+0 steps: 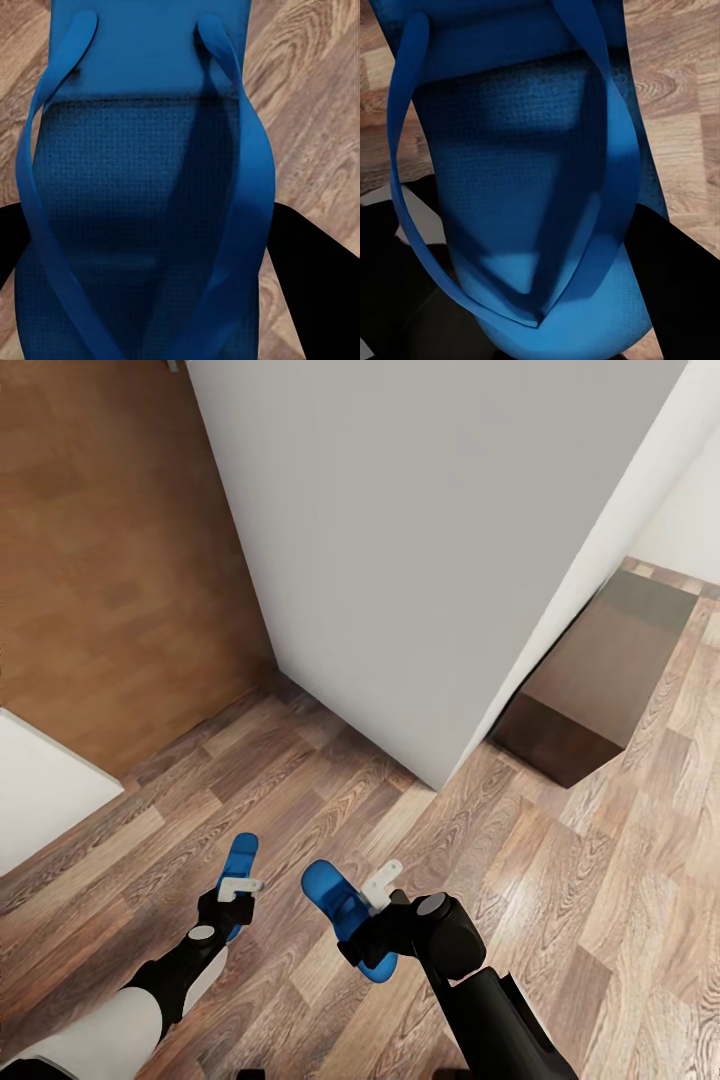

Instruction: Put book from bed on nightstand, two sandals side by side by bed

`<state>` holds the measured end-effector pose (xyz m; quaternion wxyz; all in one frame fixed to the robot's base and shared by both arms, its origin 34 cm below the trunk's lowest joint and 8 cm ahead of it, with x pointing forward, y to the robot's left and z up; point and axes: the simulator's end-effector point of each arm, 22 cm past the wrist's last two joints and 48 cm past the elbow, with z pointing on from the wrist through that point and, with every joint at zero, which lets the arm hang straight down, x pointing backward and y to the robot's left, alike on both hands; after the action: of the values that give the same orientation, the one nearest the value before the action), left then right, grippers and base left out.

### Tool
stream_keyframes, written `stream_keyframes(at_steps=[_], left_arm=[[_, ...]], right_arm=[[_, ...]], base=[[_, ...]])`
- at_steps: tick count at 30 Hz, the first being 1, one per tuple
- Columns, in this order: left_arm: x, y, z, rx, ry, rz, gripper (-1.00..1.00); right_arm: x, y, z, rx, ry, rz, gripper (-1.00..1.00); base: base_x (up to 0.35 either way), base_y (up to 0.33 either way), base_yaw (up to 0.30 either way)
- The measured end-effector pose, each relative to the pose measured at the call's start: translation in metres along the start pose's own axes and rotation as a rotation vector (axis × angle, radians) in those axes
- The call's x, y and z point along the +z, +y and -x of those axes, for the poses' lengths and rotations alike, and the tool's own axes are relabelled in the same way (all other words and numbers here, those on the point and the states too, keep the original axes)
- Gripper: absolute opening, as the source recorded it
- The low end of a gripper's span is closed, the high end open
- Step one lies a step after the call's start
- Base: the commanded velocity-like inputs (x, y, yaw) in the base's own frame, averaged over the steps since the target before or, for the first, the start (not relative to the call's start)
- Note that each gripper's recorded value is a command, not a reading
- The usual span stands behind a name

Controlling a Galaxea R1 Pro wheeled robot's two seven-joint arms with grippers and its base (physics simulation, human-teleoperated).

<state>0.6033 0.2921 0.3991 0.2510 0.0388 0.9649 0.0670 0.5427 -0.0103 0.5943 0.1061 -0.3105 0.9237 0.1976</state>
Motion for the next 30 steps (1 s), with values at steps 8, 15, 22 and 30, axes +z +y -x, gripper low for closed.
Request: stream_keyframes(at_steps=[8,15,22,30], left_arm=[[-0.012,0.002,0.007,0.001,0.0,0.0,-1.0],[-0.022,0.002,0.014,0.001,-0.002,-0.003,-1.0],[-0.032,0.003,0.02,0.001,-0.002,-0.004,-1.0],[-0.043,0.004,0.026,0.0,-0.002,-0.005,-1.0]], right_arm=[[-0.012,0.005,0.005,-0.001,0.0,0.002,-1.0],[-0.023,0.009,0.01,-0.002,0.0,0.004,-1.0],[-0.033,0.013,0.014,-0.002,-0.001,0.006,-1.0],[-0.045,0.017,0.019,-0.002,-0.002,0.007,-1.0]], base=[[0.0,0.0,0.0],[0.0,0.0,0.0],[0.0,0.0,0.0],[0.0,0.0,0.0]])
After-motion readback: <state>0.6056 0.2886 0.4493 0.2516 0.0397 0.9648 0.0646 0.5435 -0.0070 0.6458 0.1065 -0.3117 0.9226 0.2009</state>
